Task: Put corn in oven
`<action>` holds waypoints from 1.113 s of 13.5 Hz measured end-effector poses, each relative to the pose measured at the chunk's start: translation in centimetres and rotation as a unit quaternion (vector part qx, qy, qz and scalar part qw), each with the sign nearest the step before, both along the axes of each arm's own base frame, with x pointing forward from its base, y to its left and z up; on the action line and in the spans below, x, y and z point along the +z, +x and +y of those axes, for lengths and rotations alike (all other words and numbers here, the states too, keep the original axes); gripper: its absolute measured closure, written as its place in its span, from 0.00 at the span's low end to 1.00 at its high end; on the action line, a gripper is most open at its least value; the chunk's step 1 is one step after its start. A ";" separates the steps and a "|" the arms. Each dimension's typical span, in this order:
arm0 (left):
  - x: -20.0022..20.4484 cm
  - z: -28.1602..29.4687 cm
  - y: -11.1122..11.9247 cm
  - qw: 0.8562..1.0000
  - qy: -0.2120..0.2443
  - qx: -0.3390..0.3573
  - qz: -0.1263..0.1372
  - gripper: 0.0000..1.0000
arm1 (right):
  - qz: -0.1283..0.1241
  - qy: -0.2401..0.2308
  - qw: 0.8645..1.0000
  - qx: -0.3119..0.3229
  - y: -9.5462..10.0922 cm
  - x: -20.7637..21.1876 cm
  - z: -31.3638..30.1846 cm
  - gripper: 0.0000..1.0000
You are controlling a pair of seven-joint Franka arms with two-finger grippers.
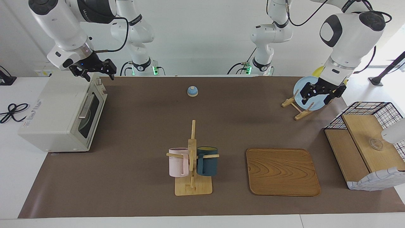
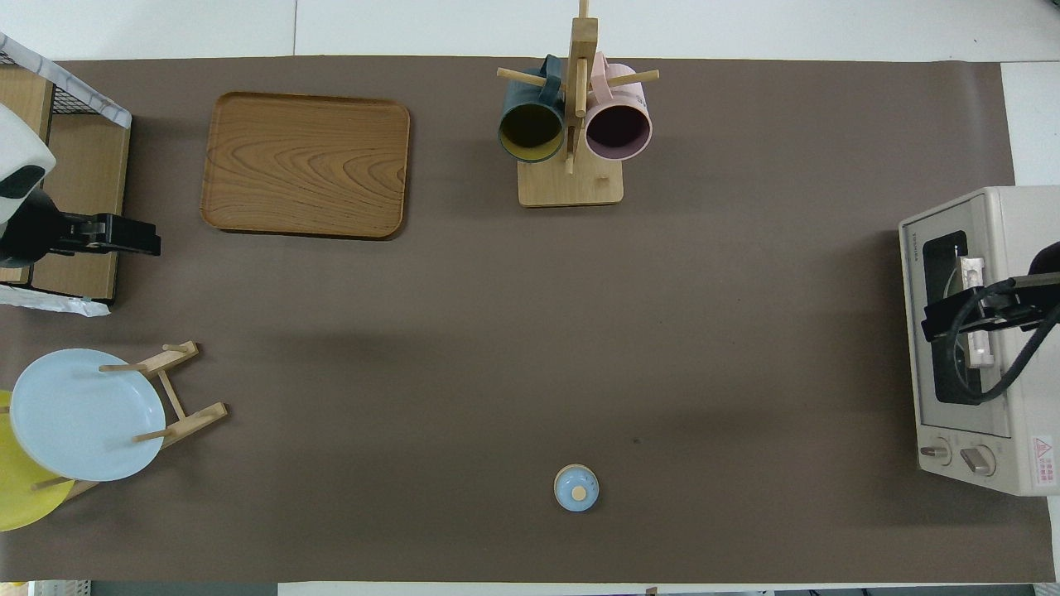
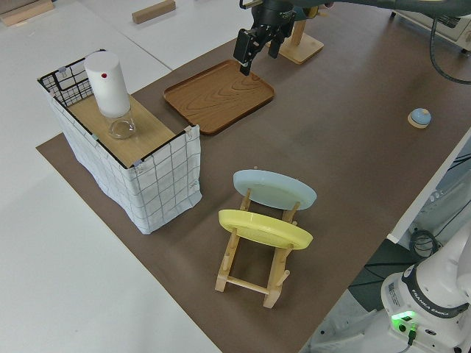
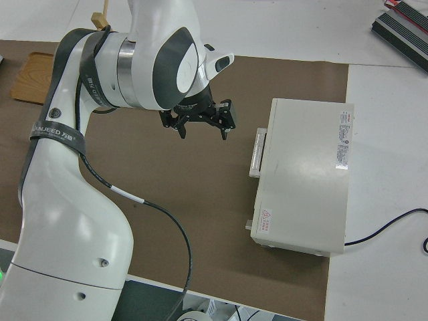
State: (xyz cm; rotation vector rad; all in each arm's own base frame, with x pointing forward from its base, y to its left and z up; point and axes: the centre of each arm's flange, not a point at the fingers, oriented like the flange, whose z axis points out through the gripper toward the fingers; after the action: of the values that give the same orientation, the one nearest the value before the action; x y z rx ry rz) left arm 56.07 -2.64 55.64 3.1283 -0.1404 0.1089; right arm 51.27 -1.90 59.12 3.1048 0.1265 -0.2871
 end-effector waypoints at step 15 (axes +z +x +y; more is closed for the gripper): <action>0.0 0.0 0.0 1.000 0.000 0.000 0.000 0.00 | 0.010 -0.001 1.000 -0.021 3.1 0.5 0.9 0.00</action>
State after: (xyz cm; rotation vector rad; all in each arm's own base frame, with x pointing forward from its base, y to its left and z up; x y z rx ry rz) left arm 56.07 -2.68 55.65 3.1282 -0.1415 0.1092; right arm 54.42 -0.97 59.63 3.1060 0.0617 -0.3187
